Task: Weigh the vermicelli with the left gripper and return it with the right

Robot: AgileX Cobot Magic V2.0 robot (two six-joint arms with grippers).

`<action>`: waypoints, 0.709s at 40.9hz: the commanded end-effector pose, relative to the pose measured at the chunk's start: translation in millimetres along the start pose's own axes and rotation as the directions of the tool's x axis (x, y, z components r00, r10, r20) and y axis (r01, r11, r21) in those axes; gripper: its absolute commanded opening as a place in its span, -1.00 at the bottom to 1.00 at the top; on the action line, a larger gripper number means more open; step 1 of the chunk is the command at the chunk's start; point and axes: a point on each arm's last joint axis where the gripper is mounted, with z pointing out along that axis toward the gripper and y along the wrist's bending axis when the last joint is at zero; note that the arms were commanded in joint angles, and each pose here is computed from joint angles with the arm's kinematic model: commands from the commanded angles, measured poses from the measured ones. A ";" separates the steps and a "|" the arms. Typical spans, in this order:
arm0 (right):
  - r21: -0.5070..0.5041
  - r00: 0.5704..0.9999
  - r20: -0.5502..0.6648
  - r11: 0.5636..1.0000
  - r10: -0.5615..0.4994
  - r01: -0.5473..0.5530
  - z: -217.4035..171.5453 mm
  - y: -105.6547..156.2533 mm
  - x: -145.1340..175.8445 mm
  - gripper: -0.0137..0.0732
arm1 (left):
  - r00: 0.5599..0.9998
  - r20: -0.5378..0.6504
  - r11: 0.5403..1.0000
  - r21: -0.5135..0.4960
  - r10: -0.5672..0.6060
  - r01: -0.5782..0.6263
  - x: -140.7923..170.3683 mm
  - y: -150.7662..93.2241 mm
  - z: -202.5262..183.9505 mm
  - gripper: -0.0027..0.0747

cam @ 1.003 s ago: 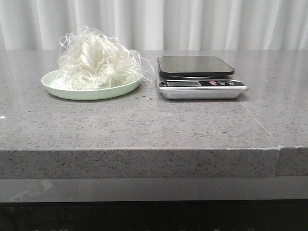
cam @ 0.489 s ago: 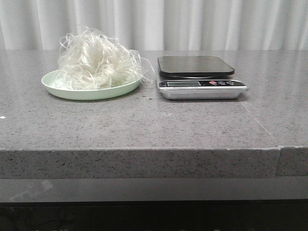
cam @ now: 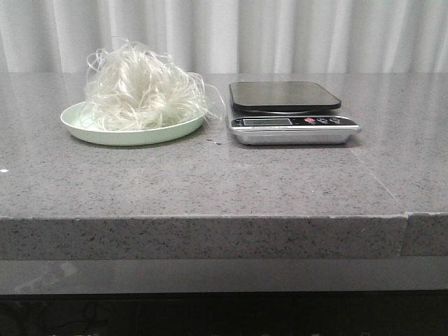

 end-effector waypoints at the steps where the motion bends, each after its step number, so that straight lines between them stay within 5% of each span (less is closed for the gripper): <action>1: 0.016 0.997 0.077 1.000 -0.010 0.009 -4.6 -1.6 -10.3 -0.32 | 0.994 0.105 1.000 0.006 -0.020 0.020 -14.7 -0.4 -5.8 -0.55; 15: 0.016 0.997 0.077 1.000 -0.010 0.009 -4.6 -1.6 -10.3 -0.32 | 0.983 0.180 0.995 -0.087 -0.039 0.055 2.7 9.9 -13.8 -0.55; 29: 0.016 0.997 0.077 1.000 -0.010 0.009 -4.6 -1.6 -10.3 -0.32 | 0.910 0.414 0.915 -0.368 0.000 0.167 107.2 21.3 -23.2 -0.55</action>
